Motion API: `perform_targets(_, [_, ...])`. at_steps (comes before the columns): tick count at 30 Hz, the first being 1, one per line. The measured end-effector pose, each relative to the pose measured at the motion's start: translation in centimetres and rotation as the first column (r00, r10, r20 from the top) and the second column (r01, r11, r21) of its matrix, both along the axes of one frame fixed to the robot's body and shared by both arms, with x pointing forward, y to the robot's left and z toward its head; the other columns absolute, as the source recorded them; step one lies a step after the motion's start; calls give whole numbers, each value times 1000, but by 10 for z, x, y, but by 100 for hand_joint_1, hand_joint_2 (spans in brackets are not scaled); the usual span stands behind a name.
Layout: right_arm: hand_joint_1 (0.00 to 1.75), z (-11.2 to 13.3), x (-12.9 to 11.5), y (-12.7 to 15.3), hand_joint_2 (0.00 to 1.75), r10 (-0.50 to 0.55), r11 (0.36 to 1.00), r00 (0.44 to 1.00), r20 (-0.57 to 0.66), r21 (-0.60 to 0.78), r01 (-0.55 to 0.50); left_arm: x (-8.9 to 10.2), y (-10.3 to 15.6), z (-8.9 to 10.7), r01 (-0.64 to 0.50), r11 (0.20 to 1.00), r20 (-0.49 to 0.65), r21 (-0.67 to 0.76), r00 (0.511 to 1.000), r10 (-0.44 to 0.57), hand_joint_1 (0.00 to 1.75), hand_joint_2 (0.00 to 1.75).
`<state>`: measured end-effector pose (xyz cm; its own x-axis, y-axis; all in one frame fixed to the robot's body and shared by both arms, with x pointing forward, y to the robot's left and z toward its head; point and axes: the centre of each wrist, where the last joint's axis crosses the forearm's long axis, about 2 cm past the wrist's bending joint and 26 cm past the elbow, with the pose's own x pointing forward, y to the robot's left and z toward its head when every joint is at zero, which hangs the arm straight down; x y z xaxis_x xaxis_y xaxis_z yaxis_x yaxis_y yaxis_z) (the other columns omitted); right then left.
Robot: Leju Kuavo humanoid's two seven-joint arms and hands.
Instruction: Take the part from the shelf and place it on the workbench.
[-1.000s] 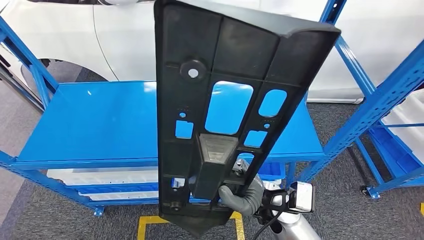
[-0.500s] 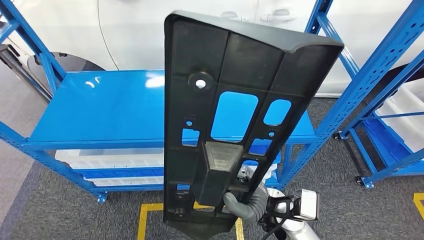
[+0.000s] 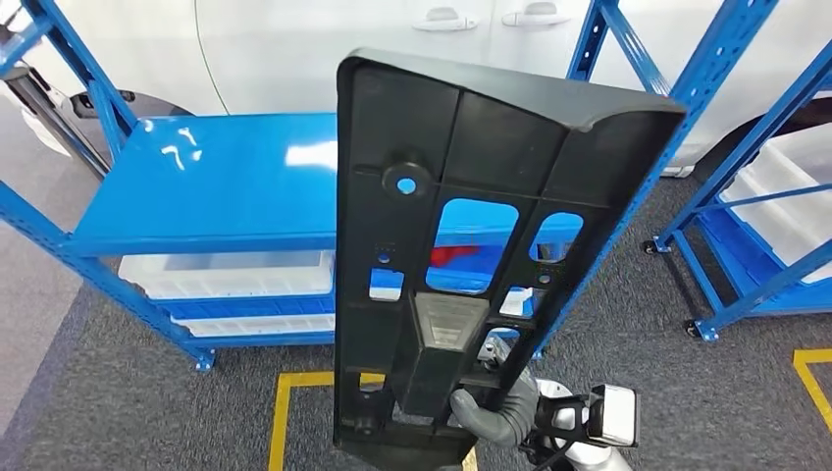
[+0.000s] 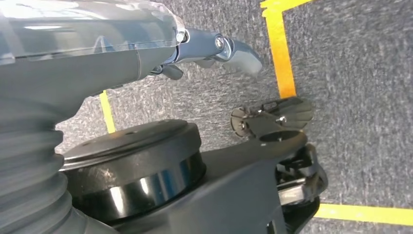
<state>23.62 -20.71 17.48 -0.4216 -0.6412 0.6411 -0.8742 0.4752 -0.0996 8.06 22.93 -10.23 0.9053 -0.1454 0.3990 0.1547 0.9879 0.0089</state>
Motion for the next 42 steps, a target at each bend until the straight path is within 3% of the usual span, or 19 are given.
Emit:
perform_targets(13, [175,-2,-10,-4,175,-2,1000,1000,-5,6,2,1,0,0,6,1000,-2,-1,1000,-6,0,175])
perform_targets(19, [175,-2,-13,-7,175,63,998,998,-1,2,-63,2,-1,1,-10,1000,0,0,1000,10,0,175])
perform_targets(34, [175,11,23,-4,175,23,999,1000,16,39,-23,-2,-2,0,-37,999,-5,0,999,37,0,175])
perform_targets(42, [175,6,23,-4,175,-2,999,1000,-5,44,2,0,-2,0,-32,999,-2,6,999,32,0,175])
